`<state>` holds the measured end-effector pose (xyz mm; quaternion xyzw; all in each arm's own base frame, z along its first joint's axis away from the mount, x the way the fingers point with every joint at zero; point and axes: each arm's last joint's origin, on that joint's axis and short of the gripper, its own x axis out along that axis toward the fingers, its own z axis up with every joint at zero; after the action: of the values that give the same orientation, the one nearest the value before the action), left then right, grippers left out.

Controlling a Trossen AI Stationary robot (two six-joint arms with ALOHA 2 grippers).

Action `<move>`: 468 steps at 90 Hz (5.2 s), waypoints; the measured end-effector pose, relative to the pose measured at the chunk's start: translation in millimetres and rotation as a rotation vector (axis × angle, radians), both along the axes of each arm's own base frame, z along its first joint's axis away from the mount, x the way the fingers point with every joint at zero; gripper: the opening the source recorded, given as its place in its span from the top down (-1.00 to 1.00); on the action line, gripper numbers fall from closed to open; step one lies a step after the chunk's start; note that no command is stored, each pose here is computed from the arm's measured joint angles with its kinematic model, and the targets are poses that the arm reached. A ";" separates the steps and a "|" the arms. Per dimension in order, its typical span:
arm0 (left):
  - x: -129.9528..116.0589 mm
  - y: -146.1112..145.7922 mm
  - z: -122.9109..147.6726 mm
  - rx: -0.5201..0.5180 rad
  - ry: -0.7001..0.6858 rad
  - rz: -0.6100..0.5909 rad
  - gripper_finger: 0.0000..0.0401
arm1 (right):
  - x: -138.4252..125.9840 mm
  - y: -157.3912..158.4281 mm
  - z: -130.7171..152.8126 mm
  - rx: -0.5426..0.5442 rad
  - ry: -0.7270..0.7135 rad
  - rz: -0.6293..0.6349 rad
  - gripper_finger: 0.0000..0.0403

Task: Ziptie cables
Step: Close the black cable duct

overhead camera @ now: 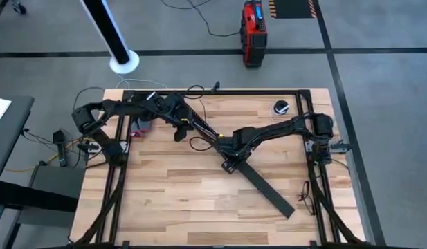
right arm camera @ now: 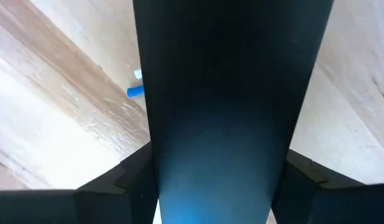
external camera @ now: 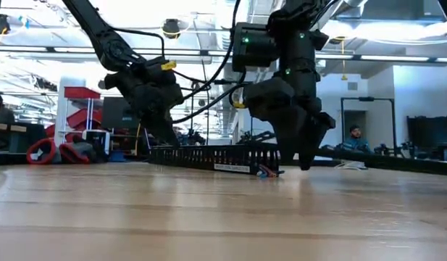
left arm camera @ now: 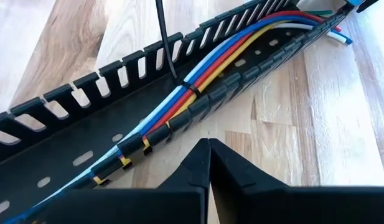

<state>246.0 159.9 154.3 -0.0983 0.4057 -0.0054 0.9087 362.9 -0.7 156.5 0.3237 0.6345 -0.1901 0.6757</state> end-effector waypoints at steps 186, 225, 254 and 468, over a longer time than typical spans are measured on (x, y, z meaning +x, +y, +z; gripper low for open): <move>-0.5 -0.4 -0.5 -0.004 0.006 -0.001 1.00 | 9.2 -7.2 7.3 0.026 -0.076 0.030 -0.24; -1.5 -1.3 -1.4 -0.006 0.019 -0.011 1.00 | 11.0 -6.2 7.9 0.027 -0.097 0.033 -0.25; -2.3 -2.0 -2.0 -0.010 0.027 -0.020 1.00 | 10.3 -6.4 7.7 0.021 -0.089 0.029 -0.25; -2.8 -2.5 -2.4 -0.009 0.030 -0.032 0.50 | 12.0 42.4 42.5 -0.269 -0.022 0.063 -0.65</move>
<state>243.2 157.4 151.9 -0.0957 0.4209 -0.0203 0.9018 374.9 41.7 199.1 0.2121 0.6055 -0.2487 0.7256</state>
